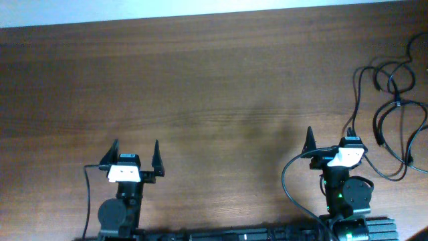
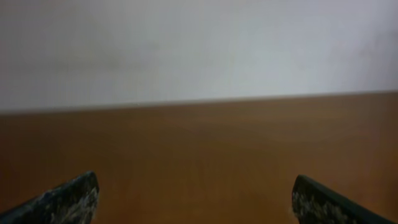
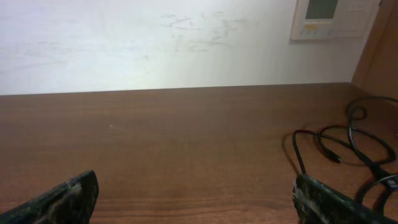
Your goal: Untangle cables
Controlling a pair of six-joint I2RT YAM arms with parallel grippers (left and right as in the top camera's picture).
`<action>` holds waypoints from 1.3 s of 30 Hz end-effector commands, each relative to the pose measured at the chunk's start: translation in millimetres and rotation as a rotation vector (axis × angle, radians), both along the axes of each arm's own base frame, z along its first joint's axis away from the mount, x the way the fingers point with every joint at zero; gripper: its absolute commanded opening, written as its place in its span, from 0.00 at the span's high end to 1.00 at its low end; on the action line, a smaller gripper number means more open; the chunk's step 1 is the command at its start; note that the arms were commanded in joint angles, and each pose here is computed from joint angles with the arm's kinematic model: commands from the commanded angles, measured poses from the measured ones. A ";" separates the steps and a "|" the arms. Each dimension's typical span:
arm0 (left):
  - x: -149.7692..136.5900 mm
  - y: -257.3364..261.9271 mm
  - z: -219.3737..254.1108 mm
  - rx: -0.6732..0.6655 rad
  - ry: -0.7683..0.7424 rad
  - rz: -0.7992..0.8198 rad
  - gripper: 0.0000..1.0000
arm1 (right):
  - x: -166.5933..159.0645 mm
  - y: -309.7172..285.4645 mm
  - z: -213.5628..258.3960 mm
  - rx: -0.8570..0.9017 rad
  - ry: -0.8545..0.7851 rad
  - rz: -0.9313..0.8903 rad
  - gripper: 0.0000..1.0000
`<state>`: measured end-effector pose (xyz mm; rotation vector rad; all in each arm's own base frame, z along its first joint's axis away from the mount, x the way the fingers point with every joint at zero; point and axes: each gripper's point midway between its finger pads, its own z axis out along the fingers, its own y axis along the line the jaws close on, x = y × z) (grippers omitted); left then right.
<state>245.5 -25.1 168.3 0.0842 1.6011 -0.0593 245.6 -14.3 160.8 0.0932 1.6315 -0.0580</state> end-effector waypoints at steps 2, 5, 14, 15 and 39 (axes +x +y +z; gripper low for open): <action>-0.7 3.2 -12.4 -0.033 0.051 0.016 0.01 | -0.7 -5.4 -2.5 0.007 0.004 -0.028 0.01; -0.7 3.3 -12.4 -0.014 0.049 0.016 0.01 | -0.7 -5.4 -2.5 0.007 0.004 -0.028 0.01; -0.8 1.4 -12.1 -0.012 0.049 0.004 0.01 | -0.7 -5.4 -2.5 0.007 0.004 -0.028 0.01; -0.8 1.4 -12.1 -0.012 0.049 0.004 0.01 | -0.7 -5.4 -2.5 0.007 0.004 -0.028 0.01; -0.8 1.4 -12.1 -0.012 0.049 0.004 0.01 | -0.7 -5.4 -2.5 0.007 0.004 -0.028 0.01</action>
